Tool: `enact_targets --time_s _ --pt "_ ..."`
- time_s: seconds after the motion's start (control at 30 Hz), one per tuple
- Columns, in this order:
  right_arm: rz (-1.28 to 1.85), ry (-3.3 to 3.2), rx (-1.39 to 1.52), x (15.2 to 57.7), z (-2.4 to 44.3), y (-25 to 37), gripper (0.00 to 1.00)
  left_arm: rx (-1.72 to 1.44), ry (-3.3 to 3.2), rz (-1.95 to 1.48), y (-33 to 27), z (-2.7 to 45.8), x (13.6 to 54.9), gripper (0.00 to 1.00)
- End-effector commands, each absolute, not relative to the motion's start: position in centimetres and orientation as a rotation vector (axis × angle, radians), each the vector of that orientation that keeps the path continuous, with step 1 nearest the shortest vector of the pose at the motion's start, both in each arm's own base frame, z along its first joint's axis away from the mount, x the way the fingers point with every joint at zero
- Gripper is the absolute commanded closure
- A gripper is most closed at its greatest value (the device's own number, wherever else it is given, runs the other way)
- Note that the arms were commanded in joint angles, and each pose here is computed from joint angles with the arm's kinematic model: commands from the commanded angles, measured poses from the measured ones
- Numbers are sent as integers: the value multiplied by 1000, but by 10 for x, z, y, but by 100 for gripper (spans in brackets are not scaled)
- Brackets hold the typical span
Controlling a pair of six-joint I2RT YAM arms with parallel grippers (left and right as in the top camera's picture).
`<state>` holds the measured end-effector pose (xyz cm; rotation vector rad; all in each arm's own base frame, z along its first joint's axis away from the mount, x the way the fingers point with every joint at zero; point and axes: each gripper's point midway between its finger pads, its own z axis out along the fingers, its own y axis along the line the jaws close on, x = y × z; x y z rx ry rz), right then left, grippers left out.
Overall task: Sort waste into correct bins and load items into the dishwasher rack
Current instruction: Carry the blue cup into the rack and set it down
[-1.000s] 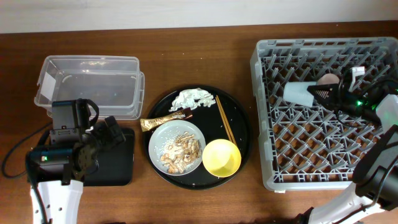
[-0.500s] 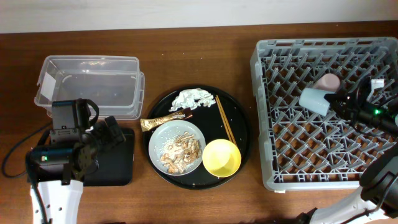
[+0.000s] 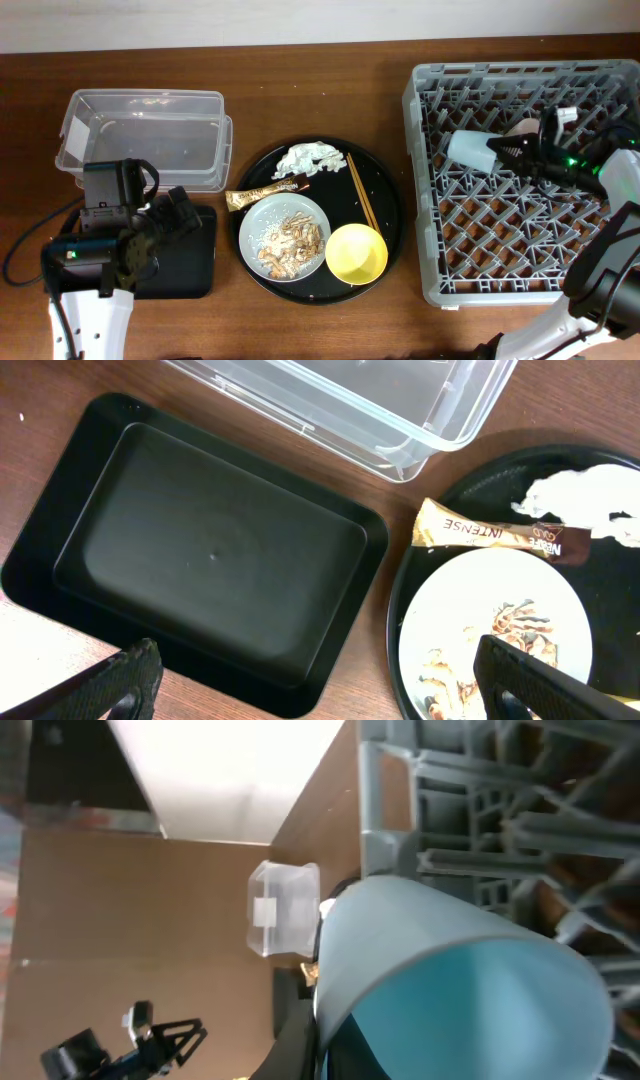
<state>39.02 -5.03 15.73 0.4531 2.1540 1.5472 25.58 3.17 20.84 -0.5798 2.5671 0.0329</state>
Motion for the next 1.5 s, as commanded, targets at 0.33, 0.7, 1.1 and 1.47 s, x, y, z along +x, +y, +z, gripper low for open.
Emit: enact_targets --time_s 0.33,0.7,1.1,1.47 --pt "1348 2261 704 368 124 -106 96 -603 2545 30 33 213 257 1" --pt "1314 2435 681 364 108 -74 96 -603 2545 30 33 213 257 1" --pt "1137 2500 801 350 89 -111 63 -603 2545 30 33 213 257 1" --pt "814 2560 1118 325 147 -183 63 -603 2545 30 33 213 257 1"
